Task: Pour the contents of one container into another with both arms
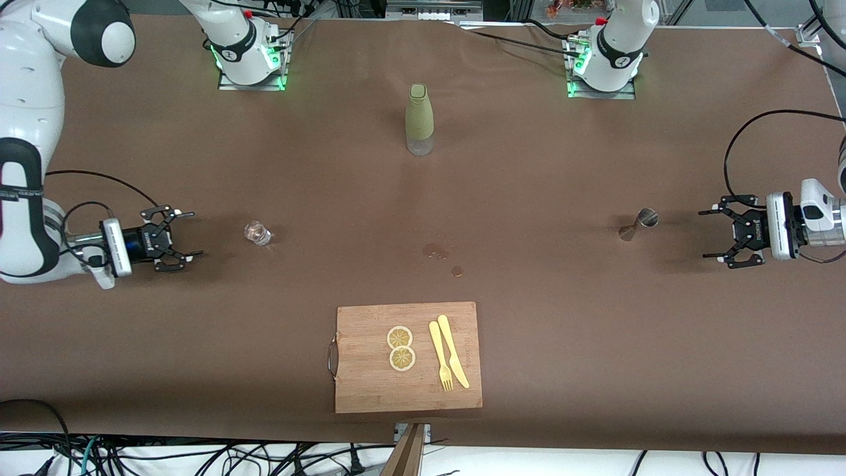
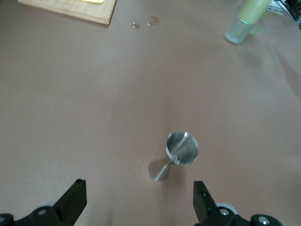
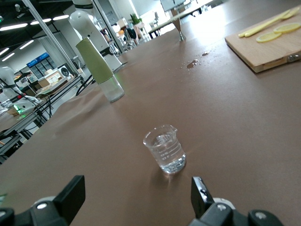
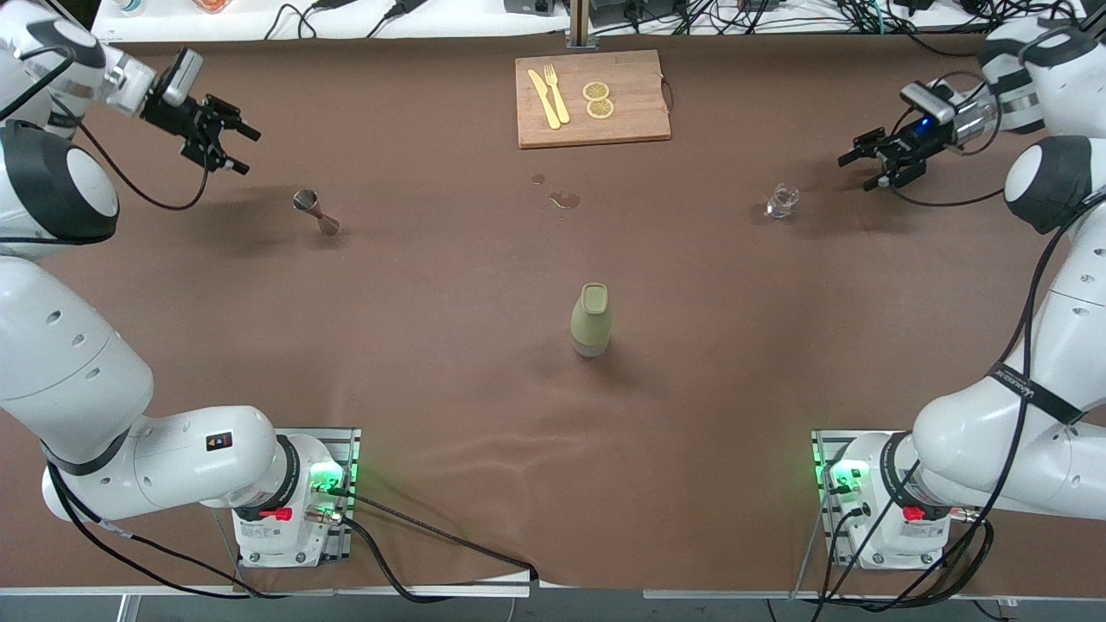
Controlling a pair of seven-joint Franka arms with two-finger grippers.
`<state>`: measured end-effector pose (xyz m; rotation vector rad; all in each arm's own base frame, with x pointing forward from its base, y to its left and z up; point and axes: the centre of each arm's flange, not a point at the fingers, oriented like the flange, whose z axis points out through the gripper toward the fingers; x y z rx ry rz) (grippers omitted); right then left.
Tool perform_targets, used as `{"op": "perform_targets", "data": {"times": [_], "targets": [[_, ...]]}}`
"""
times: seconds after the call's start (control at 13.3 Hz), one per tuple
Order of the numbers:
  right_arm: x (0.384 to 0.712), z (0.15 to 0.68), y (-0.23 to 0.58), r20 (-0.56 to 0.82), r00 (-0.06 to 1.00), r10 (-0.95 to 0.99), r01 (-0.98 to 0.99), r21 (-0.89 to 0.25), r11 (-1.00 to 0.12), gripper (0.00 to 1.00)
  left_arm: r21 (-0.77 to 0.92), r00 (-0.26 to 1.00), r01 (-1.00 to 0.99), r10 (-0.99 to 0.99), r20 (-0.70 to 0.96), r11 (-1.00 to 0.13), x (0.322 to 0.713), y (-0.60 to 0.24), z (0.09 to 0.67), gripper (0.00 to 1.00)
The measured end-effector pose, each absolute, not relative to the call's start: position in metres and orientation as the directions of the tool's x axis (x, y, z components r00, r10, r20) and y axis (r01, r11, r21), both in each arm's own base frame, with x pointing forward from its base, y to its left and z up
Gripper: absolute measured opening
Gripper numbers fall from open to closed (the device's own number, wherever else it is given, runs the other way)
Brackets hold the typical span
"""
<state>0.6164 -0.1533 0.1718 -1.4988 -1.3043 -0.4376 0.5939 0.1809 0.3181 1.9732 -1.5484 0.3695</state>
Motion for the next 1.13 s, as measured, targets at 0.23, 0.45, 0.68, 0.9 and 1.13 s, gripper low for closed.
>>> {"op": "perform_targets", "data": {"times": [0.23, 0.45, 0.68, 0.9, 1.13], "targets": [[0.625, 0.225, -0.150, 0.724, 0.375, 0.579, 0.851, -0.516, 0.093, 1.00, 0.350, 0.475, -0.866, -0.805, 0.354, -0.357, 0.600, 0.130, 0.397, 1.00], [0.630, 0.253, -0.141, 0.650, 0.411, 0.639, 0.825, -0.563, 0.041, 1.00, 0.335, 0.653, -0.746, -0.733, 0.193, -0.576, 0.593, 0.092, 0.458, 1.00], [0.634, 0.311, -0.132, 0.464, 0.445, 0.766, 0.796, -0.596, -0.101, 1.00, 0.286, 0.817, -0.565, -0.573, 0.062, -0.774, 0.584, 0.070, 0.495, 1.00], [0.627, 0.390, -0.119, 0.226, 0.504, 0.834, 0.764, -0.568, -0.307, 1.00, 0.198, 0.907, -0.403, -0.419, -0.043, -0.893, 0.571, 0.034, 0.527, 1.00], [0.613, 0.447, -0.103, 0.030, 0.577, 0.816, 0.719, -0.493, -0.490, 1.00, 0.110, 0.950, -0.279, -0.291, -0.115, -0.954, 0.553, -0.007, 0.553, 1.00]]}}
